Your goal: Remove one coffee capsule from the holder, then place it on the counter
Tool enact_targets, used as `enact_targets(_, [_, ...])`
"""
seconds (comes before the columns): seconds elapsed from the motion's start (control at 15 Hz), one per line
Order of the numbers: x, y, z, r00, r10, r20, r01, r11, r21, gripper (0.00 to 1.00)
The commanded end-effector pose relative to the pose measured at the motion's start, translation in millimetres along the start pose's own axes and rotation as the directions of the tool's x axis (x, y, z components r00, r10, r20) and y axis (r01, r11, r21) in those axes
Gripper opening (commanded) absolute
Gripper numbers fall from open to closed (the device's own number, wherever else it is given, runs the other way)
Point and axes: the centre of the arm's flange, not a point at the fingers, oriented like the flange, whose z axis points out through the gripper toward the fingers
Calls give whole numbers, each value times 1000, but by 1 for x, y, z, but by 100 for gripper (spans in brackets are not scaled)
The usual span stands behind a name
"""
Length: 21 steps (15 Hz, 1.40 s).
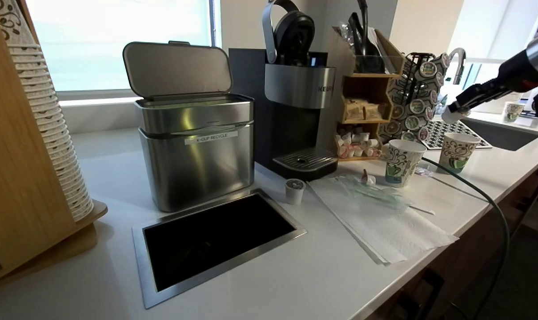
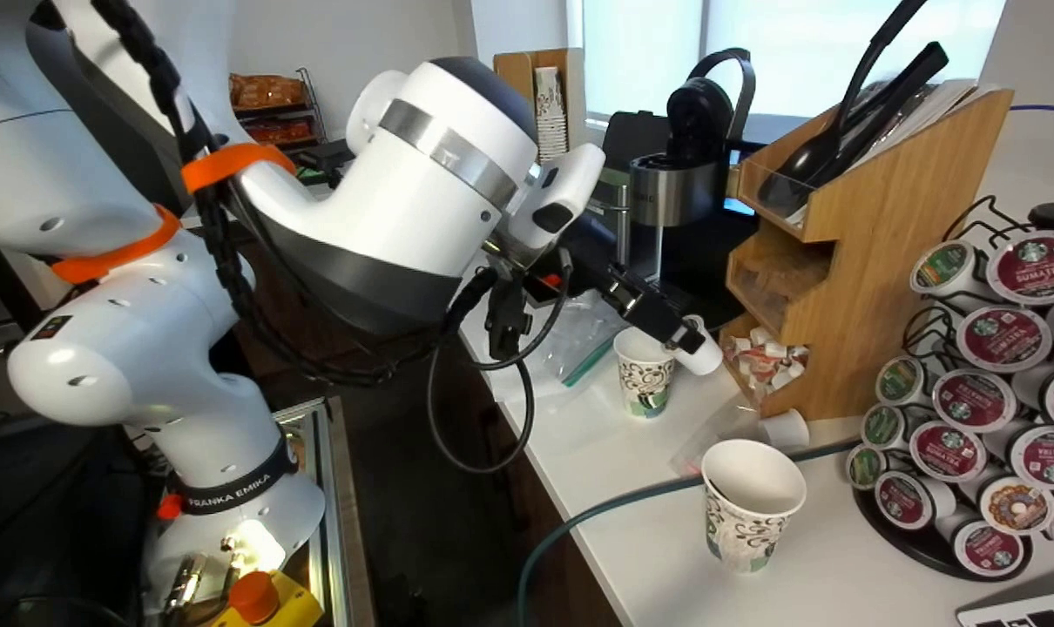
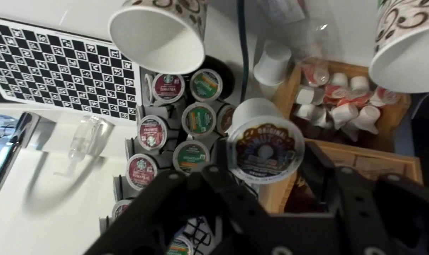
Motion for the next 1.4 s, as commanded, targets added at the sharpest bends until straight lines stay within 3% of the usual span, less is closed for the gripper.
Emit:
enact_targets(0.0, [-5, -4, -19, 998, -28, 50, 23, 996, 87, 29])
enact_targets(0.13, [-11, 3, -17, 997, -33, 72, 29, 998, 58, 29])
enact_targets(0.2, [-16, 1, -2, 999, -24, 40, 22, 998, 58, 54])
enact_targets(0.6, [-20, 5, 0, 998, -25, 53, 22, 999, 49, 54])
enact_targets(0.67, [-20, 5, 0, 998, -25, 53, 23, 999, 49, 29])
enact_targets(0.8, [-27, 4, 5, 988, -83, 133, 75, 995, 65, 29])
enact_targets(1.2, [-78, 9, 13, 918, -271, 288, 189, 940, 283, 29])
enact_targets(1.33, [-81, 21, 10, 912, -278, 303, 182, 933, 310, 29])
